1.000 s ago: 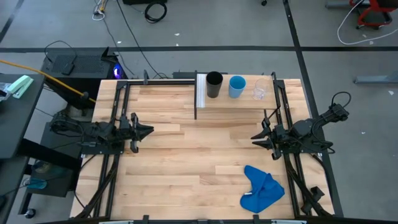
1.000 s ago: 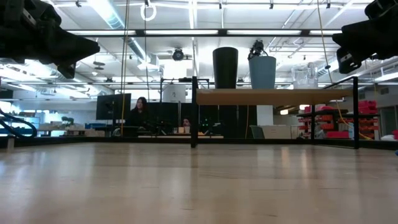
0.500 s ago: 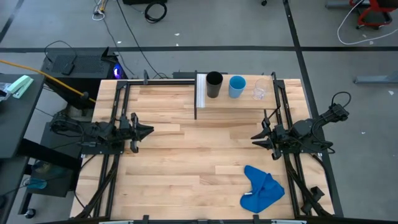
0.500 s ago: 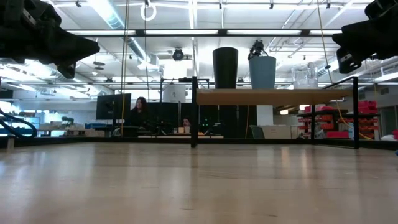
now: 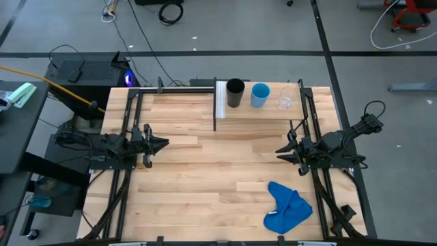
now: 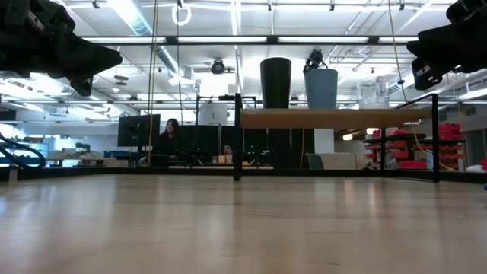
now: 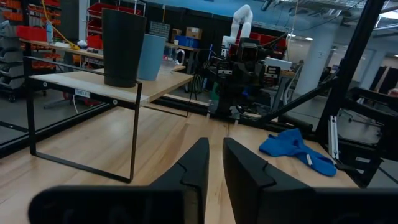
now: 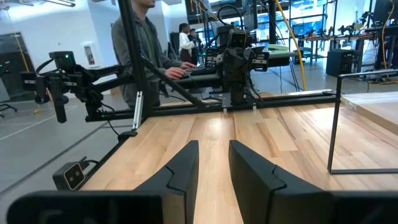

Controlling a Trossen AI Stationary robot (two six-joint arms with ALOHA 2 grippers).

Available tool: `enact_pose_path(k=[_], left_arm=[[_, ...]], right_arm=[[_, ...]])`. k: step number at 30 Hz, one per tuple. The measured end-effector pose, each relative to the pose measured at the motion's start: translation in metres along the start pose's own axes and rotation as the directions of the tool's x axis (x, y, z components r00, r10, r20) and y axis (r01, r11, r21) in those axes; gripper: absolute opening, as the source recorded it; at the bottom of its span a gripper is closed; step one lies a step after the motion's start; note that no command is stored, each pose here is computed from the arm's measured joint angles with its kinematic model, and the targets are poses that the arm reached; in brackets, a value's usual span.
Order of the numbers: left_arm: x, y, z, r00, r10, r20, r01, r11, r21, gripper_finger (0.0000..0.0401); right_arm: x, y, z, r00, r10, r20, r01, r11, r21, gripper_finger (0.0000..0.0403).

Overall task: Stack small to large cups/mugs on shelf
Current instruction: Return to Home Position

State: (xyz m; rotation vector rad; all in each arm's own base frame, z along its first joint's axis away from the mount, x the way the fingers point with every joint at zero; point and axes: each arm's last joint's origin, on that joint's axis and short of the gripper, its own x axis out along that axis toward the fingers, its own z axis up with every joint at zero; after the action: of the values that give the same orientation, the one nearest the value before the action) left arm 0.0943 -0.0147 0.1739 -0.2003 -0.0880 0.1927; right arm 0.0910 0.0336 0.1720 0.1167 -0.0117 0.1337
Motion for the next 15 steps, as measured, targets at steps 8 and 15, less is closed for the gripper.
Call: enact_pose_path(k=[8,15], left_arm=[[0.0,0.0,0.0,1.0,0.0,0.0,0.0,1.0,0.0,0.0059],[0.0,0.0,0.0,1.0,0.0,0.0,0.0,1.0,0.001,0.0059]], right_arm=[[0.0,0.0,0.0,1.0,0.0,0.0,0.0,1.0,0.0,0.0095],[0.0,0.0,0.0,1.0,0.0,0.0,0.0,1.0,0.0,0.0096]])
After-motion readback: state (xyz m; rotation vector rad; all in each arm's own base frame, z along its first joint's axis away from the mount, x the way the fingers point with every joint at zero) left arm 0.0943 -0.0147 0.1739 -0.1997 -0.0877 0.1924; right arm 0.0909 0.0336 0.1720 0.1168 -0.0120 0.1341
